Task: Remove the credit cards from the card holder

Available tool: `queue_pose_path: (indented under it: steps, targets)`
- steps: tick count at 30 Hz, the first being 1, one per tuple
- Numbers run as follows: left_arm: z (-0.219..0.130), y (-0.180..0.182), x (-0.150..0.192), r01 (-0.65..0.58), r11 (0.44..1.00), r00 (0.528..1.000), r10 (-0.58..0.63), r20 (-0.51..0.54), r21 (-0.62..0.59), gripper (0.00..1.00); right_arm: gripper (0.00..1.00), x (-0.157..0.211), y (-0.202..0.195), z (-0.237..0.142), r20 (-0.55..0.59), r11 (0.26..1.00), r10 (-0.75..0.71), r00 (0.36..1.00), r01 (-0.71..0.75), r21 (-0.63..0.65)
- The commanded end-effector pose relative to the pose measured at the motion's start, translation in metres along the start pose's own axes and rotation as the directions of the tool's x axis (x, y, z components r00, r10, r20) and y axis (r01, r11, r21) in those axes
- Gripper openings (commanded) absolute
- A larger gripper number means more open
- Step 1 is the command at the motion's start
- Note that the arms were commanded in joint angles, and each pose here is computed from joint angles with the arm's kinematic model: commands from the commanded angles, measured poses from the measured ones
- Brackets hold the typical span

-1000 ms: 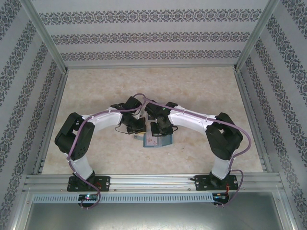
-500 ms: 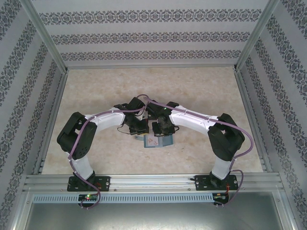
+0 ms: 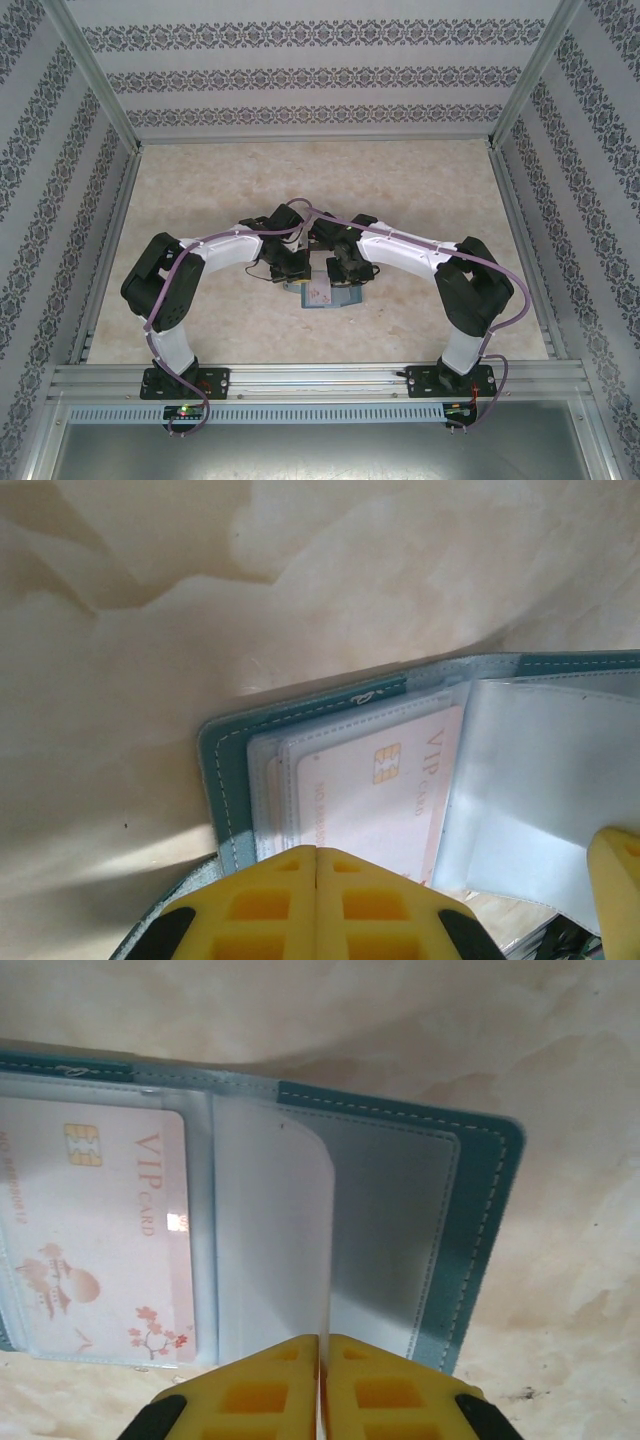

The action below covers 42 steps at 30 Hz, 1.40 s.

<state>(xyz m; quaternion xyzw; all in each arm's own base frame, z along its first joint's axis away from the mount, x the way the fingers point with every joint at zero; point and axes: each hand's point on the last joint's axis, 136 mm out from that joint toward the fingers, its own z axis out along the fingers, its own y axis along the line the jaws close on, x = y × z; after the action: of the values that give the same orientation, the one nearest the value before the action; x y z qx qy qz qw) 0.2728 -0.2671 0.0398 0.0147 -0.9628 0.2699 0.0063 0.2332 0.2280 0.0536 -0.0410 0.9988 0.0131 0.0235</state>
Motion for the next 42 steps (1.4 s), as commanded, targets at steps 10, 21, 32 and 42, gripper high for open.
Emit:
queue_pose_path:
  steps: [10, 21, 32, 42]
  targets:
    - [0.002, 0.0, 0.004, -0.023, 1.0, 1.0, 0.023, -0.022, -0.016, 0.0, 0.3, 0.006, -0.033, 0.012, -0.032, 0.988, -0.023, 0.999, 0.027, 0.153]
    - [0.002, 0.0, 0.004, -0.022, 1.0, 1.0, 0.022, -0.019, -0.02, 0.0, 0.35, 0.007, -0.033, 0.02, -0.05, 0.999, 0.042, 0.998, -0.041, 0.027]
    - [-0.006, -0.006, 0.002, -0.024, 1.0, 1.0, 0.024, -0.004, -0.01, 0.0, 0.19, 0.003, -0.019, 0.021, -0.048, 0.996, 0.056, 0.997, -0.059, -0.072]
    - [-0.004, -0.012, 0.003, -0.035, 0.999, 0.999, 0.035, -0.01, 0.006, 0.0, 0.23, -0.004, -0.03, 0.004, -0.003, 0.999, 0.043, 0.999, -0.043, -0.008]
